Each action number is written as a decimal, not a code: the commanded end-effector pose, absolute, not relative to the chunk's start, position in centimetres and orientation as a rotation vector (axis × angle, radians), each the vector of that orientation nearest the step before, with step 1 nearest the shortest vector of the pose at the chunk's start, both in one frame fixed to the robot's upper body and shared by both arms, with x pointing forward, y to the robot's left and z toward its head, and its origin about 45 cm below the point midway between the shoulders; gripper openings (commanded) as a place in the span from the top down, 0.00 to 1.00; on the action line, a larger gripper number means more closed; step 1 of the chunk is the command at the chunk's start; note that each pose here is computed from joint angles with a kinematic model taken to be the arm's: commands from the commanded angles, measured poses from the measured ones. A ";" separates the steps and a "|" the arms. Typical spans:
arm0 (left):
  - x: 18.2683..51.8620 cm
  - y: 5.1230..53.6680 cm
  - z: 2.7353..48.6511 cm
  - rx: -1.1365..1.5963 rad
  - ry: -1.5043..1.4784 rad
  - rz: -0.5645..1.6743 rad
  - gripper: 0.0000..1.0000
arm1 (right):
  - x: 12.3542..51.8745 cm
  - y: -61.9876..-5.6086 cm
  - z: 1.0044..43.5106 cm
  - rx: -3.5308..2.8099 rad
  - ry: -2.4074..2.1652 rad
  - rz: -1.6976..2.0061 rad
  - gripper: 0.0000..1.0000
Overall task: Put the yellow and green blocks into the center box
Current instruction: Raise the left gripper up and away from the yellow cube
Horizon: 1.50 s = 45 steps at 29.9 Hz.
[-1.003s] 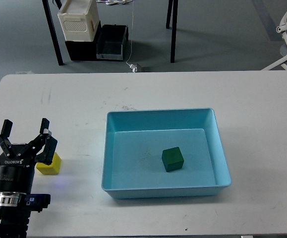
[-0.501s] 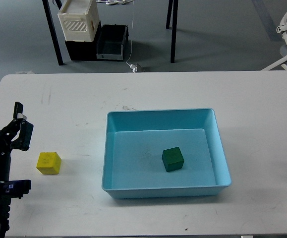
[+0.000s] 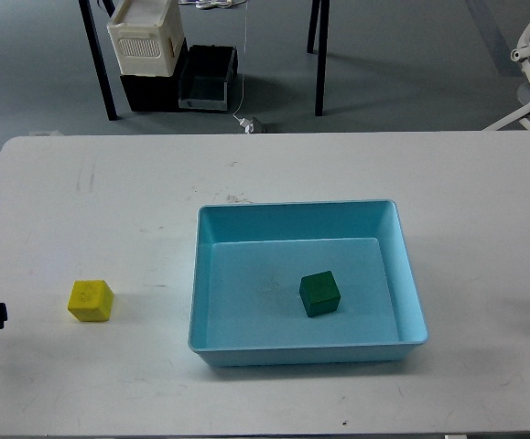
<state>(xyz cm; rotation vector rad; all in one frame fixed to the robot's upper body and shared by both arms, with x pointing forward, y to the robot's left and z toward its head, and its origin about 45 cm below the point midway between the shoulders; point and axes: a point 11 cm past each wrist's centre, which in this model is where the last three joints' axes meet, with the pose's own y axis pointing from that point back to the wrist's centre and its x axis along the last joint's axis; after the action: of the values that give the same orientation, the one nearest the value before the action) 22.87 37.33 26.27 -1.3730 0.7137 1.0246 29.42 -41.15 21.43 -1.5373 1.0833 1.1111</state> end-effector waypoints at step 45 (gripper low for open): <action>29.3 38.2 29.3 0.793 -0.082 0.743 0.00 | 27.6 -40.8 19.2 -1.446 1.092 1.136 0.00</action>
<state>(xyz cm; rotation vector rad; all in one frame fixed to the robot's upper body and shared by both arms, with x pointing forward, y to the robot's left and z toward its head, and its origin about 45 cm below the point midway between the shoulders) 28.93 37.43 29.59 0.7256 -0.0289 0.7439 27.60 -40.76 19.23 -1.4454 1.0915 1.1368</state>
